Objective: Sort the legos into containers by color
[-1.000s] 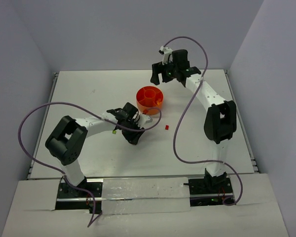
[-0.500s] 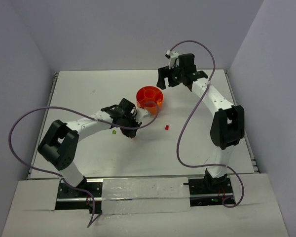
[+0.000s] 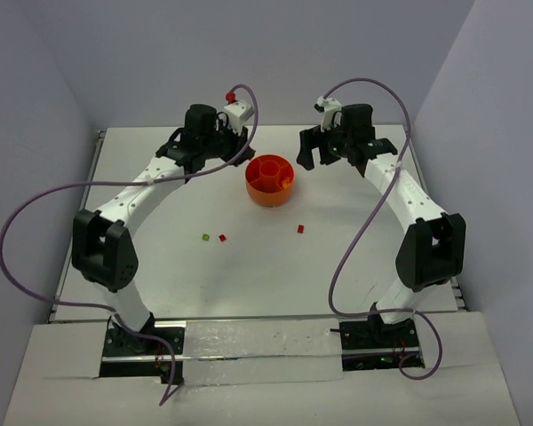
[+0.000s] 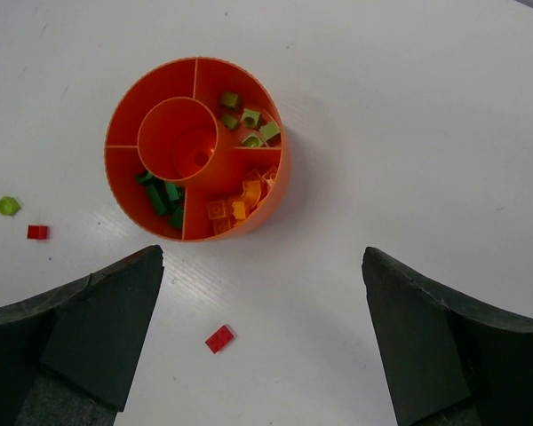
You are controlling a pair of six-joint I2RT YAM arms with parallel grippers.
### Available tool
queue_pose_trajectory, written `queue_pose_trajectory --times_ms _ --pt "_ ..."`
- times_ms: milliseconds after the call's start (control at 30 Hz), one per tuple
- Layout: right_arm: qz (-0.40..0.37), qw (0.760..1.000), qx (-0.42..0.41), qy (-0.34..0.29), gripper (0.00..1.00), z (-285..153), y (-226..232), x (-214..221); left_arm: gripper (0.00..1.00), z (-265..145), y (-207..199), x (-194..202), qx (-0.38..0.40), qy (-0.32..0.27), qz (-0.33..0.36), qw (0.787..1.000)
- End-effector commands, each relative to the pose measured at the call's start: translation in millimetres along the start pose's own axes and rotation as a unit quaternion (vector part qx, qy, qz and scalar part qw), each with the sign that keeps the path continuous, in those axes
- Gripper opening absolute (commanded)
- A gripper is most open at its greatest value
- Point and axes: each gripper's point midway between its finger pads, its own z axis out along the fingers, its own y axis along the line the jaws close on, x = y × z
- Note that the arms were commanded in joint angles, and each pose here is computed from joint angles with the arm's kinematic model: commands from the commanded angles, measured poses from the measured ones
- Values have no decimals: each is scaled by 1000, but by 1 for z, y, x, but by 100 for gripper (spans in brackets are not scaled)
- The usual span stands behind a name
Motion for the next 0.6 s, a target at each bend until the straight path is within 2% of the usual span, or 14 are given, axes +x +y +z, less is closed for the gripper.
queue_pose_trajectory --times_ms 0,367,433,500,567 --pt "-12 999 6 -32 100 -22 3 -17 0 30 10 0 2 -7 -51 999" --pt "-13 999 9 -37 100 -29 3 -19 3 63 28 20 -4 15 -70 997" --pt "-13 999 8 -37 100 -29 4 -19 5 67 31 25 -6 21 -72 997" --pt "-14 999 5 -39 100 -30 5 -20 13 68 32 29 -9 27 -74 997" --pt "-17 999 3 -39 100 -31 6 -21 16 68 32 29 -10 28 -75 997"
